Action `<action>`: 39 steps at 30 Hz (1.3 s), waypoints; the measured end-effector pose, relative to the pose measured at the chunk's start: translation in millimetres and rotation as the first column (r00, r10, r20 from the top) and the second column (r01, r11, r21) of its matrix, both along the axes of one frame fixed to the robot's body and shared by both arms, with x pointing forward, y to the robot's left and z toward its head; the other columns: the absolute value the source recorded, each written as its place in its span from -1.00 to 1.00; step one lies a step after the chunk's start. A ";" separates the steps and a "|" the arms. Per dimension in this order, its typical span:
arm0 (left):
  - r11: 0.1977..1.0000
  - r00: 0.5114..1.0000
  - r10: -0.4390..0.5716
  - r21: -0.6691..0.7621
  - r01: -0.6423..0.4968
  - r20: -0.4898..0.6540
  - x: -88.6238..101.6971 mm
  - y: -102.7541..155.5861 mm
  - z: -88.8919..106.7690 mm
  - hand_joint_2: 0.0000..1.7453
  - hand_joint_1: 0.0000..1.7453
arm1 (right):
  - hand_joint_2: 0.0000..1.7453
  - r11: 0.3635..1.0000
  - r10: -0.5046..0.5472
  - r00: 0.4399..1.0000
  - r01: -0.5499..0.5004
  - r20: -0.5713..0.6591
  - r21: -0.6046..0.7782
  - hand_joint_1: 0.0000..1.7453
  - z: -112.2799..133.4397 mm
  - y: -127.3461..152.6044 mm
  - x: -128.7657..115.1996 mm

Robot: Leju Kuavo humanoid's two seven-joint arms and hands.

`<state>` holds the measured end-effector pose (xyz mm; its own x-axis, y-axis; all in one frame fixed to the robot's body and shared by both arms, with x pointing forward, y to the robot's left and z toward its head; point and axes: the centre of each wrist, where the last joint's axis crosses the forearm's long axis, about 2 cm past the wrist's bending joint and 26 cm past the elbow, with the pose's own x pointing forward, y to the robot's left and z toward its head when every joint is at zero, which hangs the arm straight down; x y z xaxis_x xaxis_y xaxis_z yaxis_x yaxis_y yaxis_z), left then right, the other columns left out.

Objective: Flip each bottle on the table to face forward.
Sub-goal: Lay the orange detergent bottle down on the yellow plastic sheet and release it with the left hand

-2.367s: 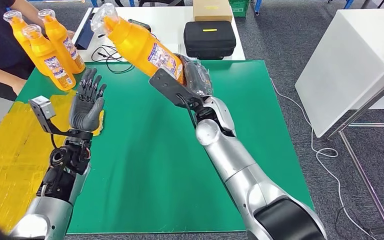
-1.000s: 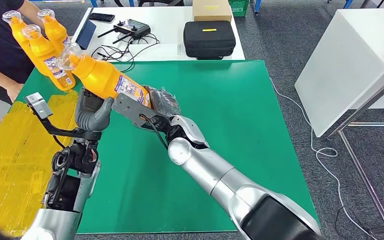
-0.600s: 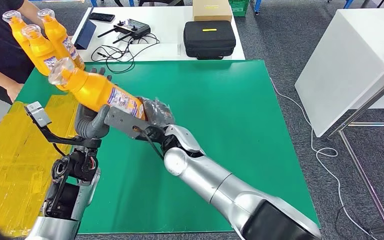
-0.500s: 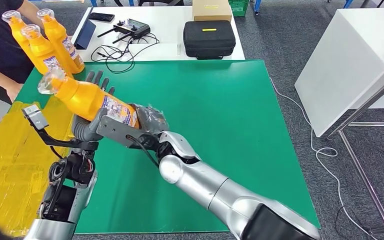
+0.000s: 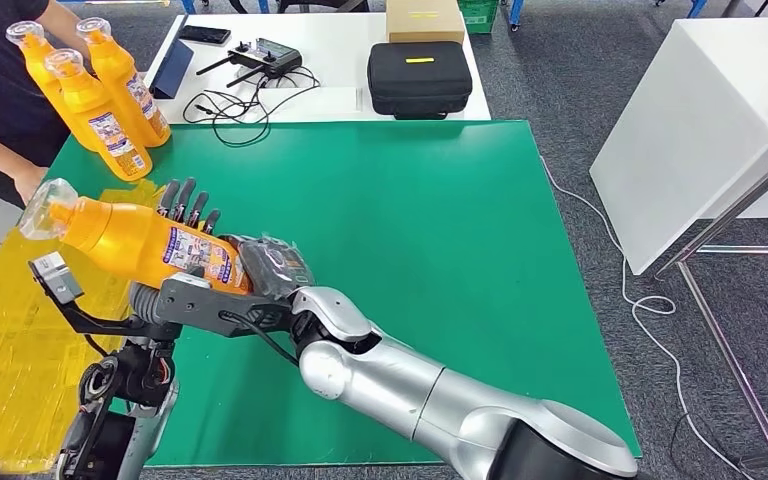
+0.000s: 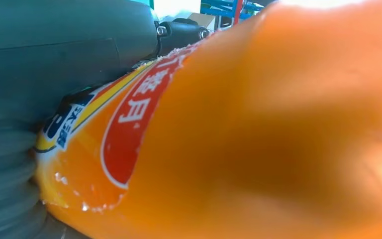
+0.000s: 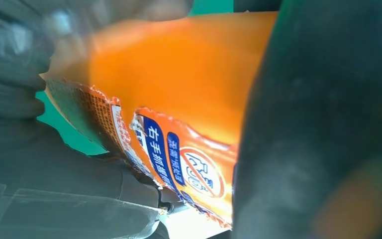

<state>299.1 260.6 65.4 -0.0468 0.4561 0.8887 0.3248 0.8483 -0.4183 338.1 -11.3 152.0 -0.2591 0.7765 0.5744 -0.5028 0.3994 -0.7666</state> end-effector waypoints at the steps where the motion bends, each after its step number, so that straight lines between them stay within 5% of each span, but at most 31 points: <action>1: 1.000 1.000 0.002 0.002 -0.002 0.001 -1.4 0.7 -0.2 1.00 0.76 | 1.00 1.000 0.003 1.000 -0.003 0.001 -0.001 1.00 0.1 0.5 -0.5; 2: 1.000 1.000 0.004 0.004 -0.004 0.002 -3.2 1.5 -0.5 1.00 1.00 | 1.00 1.000 0.007 1.000 -0.007 0.002 -0.002 1.00 0.1 1.0 -0.9; 23: 0.993 0.995 0.087 0.073 -0.091 0.054 -27.8 10.3 2.9 1.00 1.00 | 1.00 0.998 0.055 0.997 -0.054 0.057 -0.013 1.00 -5.0 1.2 -3.6; 24: 0.993 0.994 0.092 0.074 -0.096 0.054 -28.8 10.9 3.1 1.00 1.00 | 1.00 0.999 0.054 0.996 -0.053 0.066 -0.011 0.78 -5.3 0.0 -2.3; 25: 0.992 0.994 0.096 0.075 -0.100 0.055 -29.7 11.6 3.4 1.00 1.00 | 1.00 0.998 0.055 0.996 -0.055 0.075 -0.009 0.28 -5.5 -1.6 -0.5; 27: 0.991 0.993 0.101 0.079 -0.105 0.057 -30.9 13.6 4.2 1.00 1.00 | 0.00 0.998 0.062 0.994 -0.061 0.096 -0.008 -0.72 -6.3 -5.6 3.6; 28: 0.991 0.993 0.103 0.081 -0.107 0.060 -31.1 14.6 4.9 1.00 1.00 | -0.50 0.998 0.066 0.992 -0.065 0.107 -0.013 -1.00 -6.9 -7.9 5.5; 29: 0.990 0.992 0.106 0.088 -0.111 0.065 -31.1 15.6 5.9 1.00 1.00 | -1.00 0.997 0.072 0.990 -0.070 0.120 -0.019 -1.00 -7.7 -10.3 7.3; 39: 0.955 0.966 0.208 0.183 -0.234 0.151 -27.2 24.3 16.2 1.00 1.00 | -1.00 0.999 0.048 0.986 -0.048 0.163 0.000 -1.00 -12.7 -30.7 17.2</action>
